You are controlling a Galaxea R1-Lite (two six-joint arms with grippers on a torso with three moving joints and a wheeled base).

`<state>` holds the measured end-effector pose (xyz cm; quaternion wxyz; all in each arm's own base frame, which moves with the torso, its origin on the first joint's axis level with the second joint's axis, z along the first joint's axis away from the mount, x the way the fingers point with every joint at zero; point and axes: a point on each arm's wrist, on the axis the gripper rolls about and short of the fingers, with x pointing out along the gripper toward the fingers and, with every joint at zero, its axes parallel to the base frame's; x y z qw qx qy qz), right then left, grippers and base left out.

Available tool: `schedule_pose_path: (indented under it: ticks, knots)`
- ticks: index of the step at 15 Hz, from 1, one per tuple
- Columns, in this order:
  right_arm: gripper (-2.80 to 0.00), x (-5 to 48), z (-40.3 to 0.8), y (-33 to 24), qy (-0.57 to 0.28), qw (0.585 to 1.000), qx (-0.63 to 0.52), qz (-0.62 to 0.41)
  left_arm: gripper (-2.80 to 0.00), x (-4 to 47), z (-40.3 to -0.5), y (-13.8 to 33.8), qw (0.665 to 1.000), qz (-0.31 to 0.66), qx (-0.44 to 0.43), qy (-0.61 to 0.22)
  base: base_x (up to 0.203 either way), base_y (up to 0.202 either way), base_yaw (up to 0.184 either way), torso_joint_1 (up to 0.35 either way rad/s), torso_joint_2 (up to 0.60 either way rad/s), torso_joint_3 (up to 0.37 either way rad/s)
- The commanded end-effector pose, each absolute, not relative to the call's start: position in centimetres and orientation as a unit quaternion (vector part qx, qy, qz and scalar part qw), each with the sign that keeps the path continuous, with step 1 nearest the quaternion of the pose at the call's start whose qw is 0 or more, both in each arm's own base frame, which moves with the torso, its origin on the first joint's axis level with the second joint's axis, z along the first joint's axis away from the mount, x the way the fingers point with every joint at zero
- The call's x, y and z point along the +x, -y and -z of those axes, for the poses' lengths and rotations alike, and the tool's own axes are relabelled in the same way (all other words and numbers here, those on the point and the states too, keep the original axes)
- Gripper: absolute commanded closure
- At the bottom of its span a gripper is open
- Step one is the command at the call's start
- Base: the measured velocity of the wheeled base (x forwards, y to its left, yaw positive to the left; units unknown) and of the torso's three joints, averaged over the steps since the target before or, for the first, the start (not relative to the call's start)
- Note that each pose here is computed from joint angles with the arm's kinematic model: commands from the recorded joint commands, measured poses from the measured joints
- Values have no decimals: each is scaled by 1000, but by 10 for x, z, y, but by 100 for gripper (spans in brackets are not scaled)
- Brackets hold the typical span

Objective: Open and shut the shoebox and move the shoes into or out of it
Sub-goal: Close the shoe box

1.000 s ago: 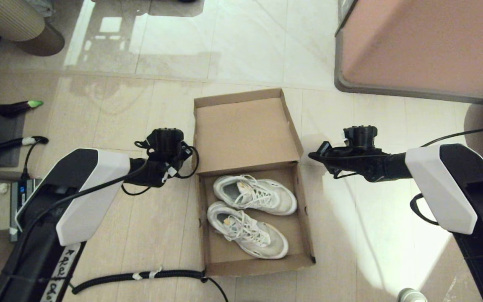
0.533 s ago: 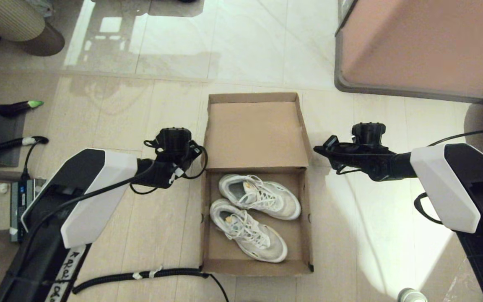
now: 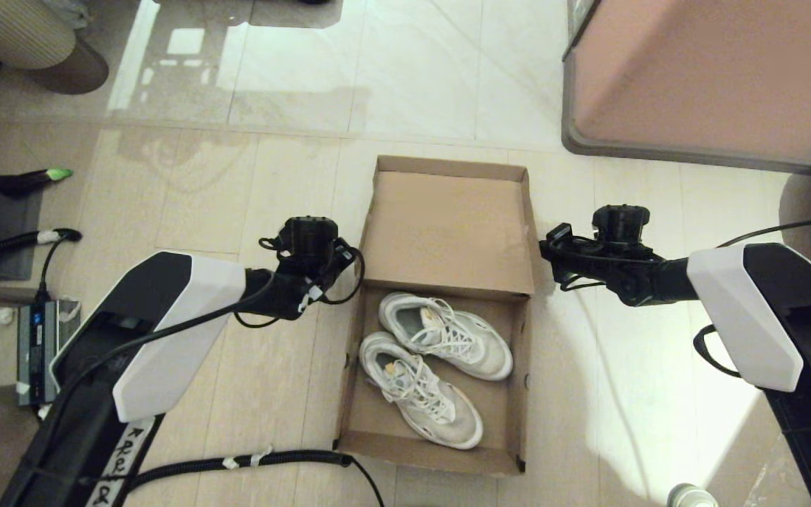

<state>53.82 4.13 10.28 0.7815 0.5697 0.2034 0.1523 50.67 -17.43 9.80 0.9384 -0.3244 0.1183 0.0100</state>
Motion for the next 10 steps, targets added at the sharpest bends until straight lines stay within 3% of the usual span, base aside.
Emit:
schedule_pose_path:
  ticks: [1, 10]
  knots:
    - [0, 540, -96, -43, -211, 773, 579, -152, 0, 506, -99, 176, 938, -9, -327, -117, 0, 0, 0, 0, 0, 0]
    - [0, 540, -109, -45, -216, 692, 654, -217, 0, 504, -101, 180, 938, -5, -327, -118, 0, 0, 0, 0, 0, 0]
